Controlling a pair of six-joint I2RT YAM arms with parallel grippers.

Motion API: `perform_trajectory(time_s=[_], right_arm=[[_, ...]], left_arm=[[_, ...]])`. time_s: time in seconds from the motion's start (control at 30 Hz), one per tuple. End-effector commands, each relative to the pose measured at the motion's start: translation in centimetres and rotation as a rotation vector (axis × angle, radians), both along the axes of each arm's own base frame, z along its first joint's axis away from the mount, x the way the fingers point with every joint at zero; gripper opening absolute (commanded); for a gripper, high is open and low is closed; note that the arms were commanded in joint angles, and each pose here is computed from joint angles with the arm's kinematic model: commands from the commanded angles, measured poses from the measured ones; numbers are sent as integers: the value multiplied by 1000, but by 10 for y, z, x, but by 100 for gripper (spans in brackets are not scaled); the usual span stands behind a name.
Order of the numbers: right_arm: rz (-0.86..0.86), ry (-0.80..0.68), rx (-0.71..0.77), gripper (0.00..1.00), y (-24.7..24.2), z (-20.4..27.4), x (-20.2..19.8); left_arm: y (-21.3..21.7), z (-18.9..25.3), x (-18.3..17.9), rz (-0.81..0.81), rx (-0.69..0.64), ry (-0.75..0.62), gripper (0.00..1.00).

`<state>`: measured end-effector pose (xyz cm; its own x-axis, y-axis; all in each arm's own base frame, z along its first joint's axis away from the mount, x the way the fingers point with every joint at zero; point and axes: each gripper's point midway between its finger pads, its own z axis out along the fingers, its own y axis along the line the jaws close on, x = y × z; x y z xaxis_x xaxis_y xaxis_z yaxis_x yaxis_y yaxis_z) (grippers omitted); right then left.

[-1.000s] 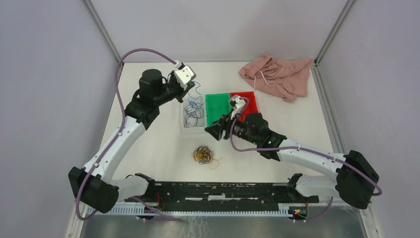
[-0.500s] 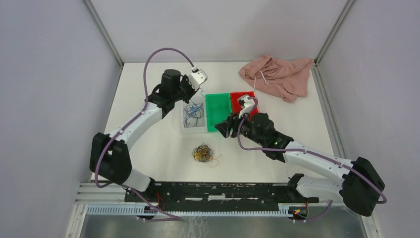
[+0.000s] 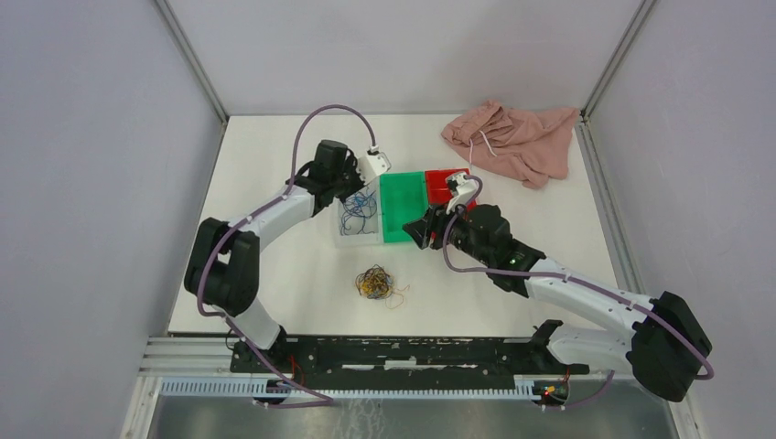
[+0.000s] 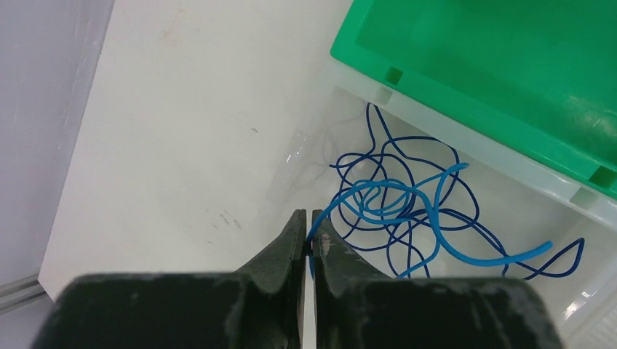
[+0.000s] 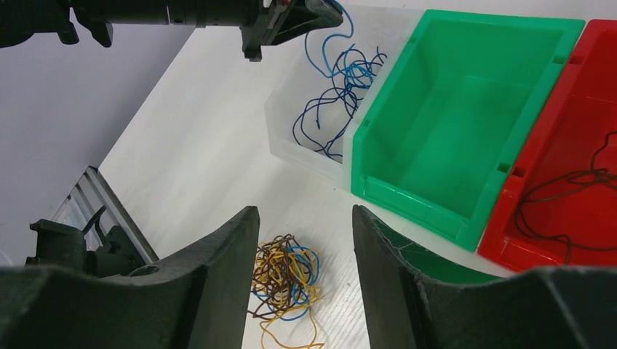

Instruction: Untangle the cables

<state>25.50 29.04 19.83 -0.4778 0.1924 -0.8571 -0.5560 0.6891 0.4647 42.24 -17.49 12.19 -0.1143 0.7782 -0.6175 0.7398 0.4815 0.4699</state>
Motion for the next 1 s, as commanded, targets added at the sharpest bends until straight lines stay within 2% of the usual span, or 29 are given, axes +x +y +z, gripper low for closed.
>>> perform_trajectory(time_s=[0.0,0.2,0.47,0.53,0.67,0.77,0.97], right_arm=[[-10,-26,31,56,-4,15,4],[-14,-17,35,56,-6,15,4],[-9,-19,41,55,-5,19,5],[-6,-21,43,55,-4,21,5],[-3,-21,45,55,-4,23,5],[0,-19,43,55,-4,23,5],[21,-2,27,56,-3,18,0]], left_arm=[[1,-11,0,-48,70,-9,15],[-3,-22,-16,-116,102,74,48],[2,2,-25,-203,169,98,74],[7,10,-20,-199,206,65,78],[17,30,5,-118,261,-25,78],[18,52,20,-62,246,-115,79],[1,70,-4,-121,133,-41,86]])
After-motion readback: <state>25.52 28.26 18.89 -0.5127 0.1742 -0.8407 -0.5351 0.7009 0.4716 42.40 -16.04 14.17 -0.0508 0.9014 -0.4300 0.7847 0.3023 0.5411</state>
